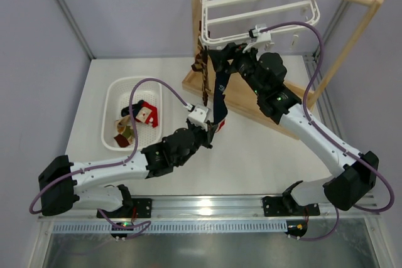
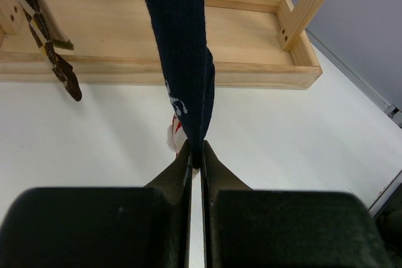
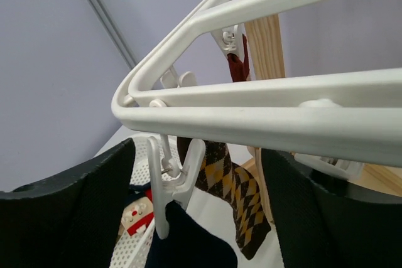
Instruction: Remove the socks clipped to the hanger
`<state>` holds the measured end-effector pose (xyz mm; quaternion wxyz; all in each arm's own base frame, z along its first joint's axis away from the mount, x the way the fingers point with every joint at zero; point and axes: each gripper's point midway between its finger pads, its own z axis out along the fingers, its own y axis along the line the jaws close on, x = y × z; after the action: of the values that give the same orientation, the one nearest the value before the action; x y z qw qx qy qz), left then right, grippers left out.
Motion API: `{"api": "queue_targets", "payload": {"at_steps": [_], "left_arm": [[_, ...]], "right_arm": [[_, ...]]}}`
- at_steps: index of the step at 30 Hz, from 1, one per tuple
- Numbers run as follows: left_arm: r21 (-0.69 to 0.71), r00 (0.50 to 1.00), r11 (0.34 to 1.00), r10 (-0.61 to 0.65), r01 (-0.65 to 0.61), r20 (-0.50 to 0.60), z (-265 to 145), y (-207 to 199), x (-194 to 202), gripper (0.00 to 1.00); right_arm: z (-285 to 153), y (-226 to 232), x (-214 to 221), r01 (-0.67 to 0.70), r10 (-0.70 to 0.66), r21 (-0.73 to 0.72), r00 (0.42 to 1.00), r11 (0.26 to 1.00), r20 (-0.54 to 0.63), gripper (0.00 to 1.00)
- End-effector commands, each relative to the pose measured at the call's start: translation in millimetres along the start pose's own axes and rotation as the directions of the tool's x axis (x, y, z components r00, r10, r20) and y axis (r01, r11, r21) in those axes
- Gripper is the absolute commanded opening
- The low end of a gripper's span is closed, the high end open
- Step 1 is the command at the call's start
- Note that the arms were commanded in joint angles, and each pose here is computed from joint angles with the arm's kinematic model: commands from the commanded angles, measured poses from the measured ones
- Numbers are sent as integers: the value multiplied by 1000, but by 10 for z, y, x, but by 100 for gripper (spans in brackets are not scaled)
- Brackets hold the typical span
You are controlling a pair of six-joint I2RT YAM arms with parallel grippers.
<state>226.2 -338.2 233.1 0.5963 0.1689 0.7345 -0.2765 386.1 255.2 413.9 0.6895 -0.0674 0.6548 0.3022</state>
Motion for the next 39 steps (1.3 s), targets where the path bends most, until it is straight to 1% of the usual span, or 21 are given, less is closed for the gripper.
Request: {"api": "queue_targets", "payload": {"at_steps": [1,3,5,6,7,13,16,17,18,20,22,26,27,28,29,31,33,34,36,37,39], "left_arm": [[-9,1000,1000,11,-11,12,-6,7,-15,0],[-9,1000,1000,12,-12,11,-7,9,-12,0],[-11,1000,1000,12,-12,11,-10,13,-11,0],[-11,1000,1000,12,-12,11,-10,13,-11,0],[-11,1000,1000,12,-12,11,-10,13,-11,0],[-5,1000,1000,13,-13,-2,12,-6,29,0],[0,1000,1000,12,-12,-7,28,-25,42,0],[0,1000,1000,12,-12,-7,28,-24,46,0],[0,1000,1000,11,-11,-9,32,-22,47,0],[2,1000,1000,12,-12,-9,33,-33,48,0],[2,1000,1000,10,-10,-9,33,-33,48,0],[2,1000,1000,9,-9,-11,35,-34,53,0],[-1,1000,1000,13,-13,-11,40,-24,57,0],[-3,1000,1000,12,-12,-12,40,-24,62,0],[-6,1000,1000,14,-14,-11,41,-19,61,0],[-29,1000,999,27,-28,-14,49,29,76,0],[-51,999,998,32,-33,-10,52,73,81,0],[-59,999,998,30,-31,-10,64,99,86,0],[-62,1000,998,20,-21,-14,72,124,101,0],[-57,1000,998,17,-18,-19,82,129,120,0],[-72,1000,997,-6,4,-26,110,214,149,0]], "right_arm": [[86,115,-326,-7,11,-43,996,999,92,79],[103,117,-331,-8,13,-45,996,999,93,73],[120,116,-320,-12,16,-45,996,999,92,60],[121,118,-336,-12,16,-46,995,999,99,60],[122,123,-339,-15,20,-49,994,999,104,54],[118,125,-295,-25,31,-58,994,998,107,44],[121,104,-253,-27,33,-55,993,998,110,28],[118,99,-251,-30,36,-53,993,998,112,15],[119,87,-247,-29,34,-50,993,998,113,9],[121,59,-219,-31,35,-38,993,999,112,4],[126,50,-205,-29,32,-33,993,999,111,4],[121,43,-194,-23,26,-29,994,999,104,4],[120,41,-187,-23,25,-28,995,999,100,9],[118,24,-152,-21,22,-20,996,1000,86,20],[110,2,-146,-21,22,-8,996,1000,84,41],[85,-57,-69,-16,15,17,998,1000,63,71],[31,-137,-48,-5,2,55,998,998,63,75],[-3,-197,49,3,-6,74,999,997,46,76],[-98,-268,53,12,-18,105,998,994,56,76],[-152,-337,197,18,-22,124,999,992,31,76],[-270,-413,219,26,-32,156,999,987,35,77]]}}
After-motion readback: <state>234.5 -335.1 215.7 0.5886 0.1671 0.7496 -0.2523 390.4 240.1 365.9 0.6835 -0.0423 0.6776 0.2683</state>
